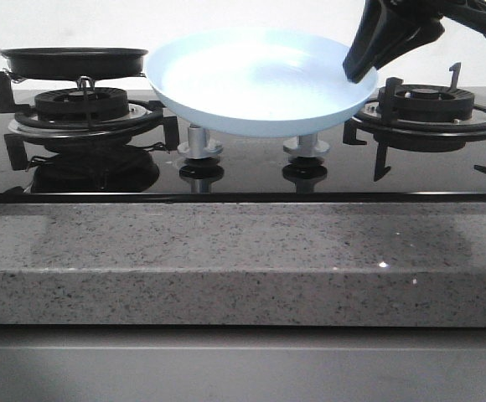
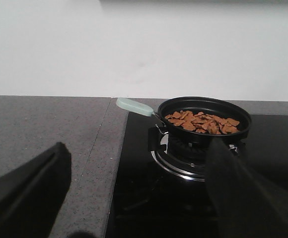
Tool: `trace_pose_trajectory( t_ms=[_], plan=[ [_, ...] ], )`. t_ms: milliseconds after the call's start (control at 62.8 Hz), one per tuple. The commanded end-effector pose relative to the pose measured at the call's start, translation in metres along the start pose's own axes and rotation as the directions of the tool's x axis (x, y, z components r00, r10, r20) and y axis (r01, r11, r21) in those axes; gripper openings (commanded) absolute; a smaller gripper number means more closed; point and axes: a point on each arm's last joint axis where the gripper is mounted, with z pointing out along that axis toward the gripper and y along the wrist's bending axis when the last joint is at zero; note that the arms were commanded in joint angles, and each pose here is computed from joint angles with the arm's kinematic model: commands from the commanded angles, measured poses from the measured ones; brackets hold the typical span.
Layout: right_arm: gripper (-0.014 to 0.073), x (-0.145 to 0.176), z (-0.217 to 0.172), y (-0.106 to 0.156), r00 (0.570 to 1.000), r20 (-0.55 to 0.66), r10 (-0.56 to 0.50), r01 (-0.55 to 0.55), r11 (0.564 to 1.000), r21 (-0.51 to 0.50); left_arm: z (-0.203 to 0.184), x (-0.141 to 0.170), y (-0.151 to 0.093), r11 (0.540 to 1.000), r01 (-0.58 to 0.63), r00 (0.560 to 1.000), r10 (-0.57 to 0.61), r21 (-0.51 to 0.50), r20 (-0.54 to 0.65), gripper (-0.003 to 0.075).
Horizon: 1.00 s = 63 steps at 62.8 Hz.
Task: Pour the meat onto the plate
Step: 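Lift the blue plate with the right gripper and hold it above the knobs, then grasp the pale green handle of the black pan with the left gripper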
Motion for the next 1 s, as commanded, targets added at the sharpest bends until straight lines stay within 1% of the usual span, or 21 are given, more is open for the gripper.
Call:
trace_pose_trajectory(
  t_ms=[0, 287, 590, 717, 781, 861, 988],
  plan=[
    [-0.0059, -0.014, -0.022, 0.008, 0.987, 0.159, -0.002, 0.006, 1.000, -0.029, -0.001, -0.017, -0.001, 1.000, 0.007, 0.995, -0.008, 0.006, 0.103, 0.0543],
    [-0.0059, -0.016, -0.022, 0.007, 0.984, 0.179, 0.000, 0.004, 1.000, -0.026, -0.001, -0.017, -0.001, 1.000, 0.007, 0.995, -0.008, 0.006, 0.103, 0.0543],
    [-0.0059, -0.013, -0.021, 0.008, 0.990, 0.143, -0.001, 0.005, 0.999, -0.031, -0.001, -0.017, -0.001, 1.000, 0.007, 0.995, -0.008, 0.006, 0.103, 0.0543],
    [-0.0059, -0.012, -0.021, 0.008, 0.990, 0.142, -0.001, 0.005, 0.999, -0.031, 0.000, -0.016, -0.002, 0.994, 0.109, 0.990, -0.111, 0.031, 0.086, 0.0543],
    [-0.0059, -0.012, -0.021, 0.008, 0.990, 0.142, -0.001, 0.005, 0.999, -0.031, 0.003, -0.013, -0.004, 0.982, 0.184, 0.981, -0.187, 0.048, 0.050, 0.0543],
    [-0.0059, -0.012, -0.021, 0.008, 0.990, 0.142, -0.001, 0.005, 0.999, -0.031, 0.015, -0.012, -0.007, 0.950, 0.307, 0.952, -0.305, 0.065, -0.031, 0.0544],
    [-0.0059, -0.012, -0.021, 0.008, 0.990, 0.142, -0.001, 0.005, 0.999, -0.031, 0.046, -0.019, -0.011, 0.902, 0.429, 0.897, -0.417, 0.055, -0.147, 0.0544]
  ],
)
